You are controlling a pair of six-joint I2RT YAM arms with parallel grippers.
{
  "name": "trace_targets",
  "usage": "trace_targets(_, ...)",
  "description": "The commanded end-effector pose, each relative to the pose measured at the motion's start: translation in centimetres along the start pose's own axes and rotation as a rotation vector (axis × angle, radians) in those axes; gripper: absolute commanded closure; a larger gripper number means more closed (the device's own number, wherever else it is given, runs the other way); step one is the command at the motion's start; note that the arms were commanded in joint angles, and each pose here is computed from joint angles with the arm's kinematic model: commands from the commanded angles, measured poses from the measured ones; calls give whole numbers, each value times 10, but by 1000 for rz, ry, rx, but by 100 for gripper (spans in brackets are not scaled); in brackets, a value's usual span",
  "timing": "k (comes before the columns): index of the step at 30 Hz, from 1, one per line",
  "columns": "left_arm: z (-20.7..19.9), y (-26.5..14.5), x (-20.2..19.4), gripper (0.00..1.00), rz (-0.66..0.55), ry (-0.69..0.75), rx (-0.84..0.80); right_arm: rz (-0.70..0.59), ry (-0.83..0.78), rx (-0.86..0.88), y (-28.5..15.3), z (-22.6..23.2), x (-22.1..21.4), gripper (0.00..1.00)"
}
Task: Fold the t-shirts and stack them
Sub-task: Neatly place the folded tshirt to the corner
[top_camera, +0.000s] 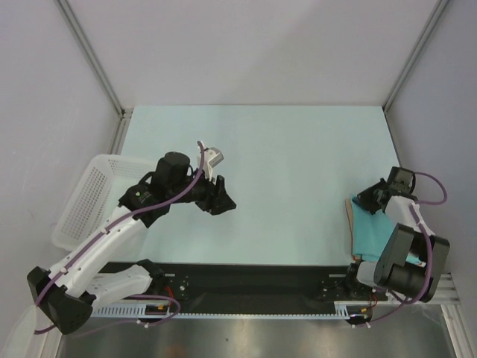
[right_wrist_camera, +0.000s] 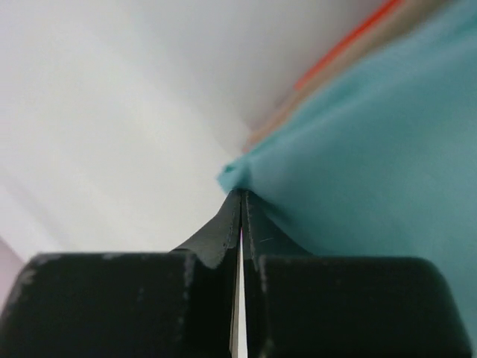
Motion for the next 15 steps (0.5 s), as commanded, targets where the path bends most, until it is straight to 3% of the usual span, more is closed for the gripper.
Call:
trace_targets(1,-8,-17,16,39,-47,-3,39,-11,-58,238,10,31,15,100)
trace_targets(4,-8,-19,19,39,-49,-15,62,45,-52,211,12,36,16,100)
trace_targets(10,-2,-19,22,38,-57,-52,147,-6,-294,137,-39,89,37,100)
trace_targets(14,5,-10,18,34,-72,-155,189,77,-401,379,-56,140,4,92)
trace_targets(15,6,-8,18,33,-84,-177,200,126,-395,455,-60,154,-15,82)
Point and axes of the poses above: each gripper's point midway between its finger pads, its own y axis out along the fingers, its own z axis along the line the jaws close on, x = y × z, the point moved 8 cm from there along -y, back along the fingers, and after that the axes turned 4 degrees about -y, right-handed, at the moved point
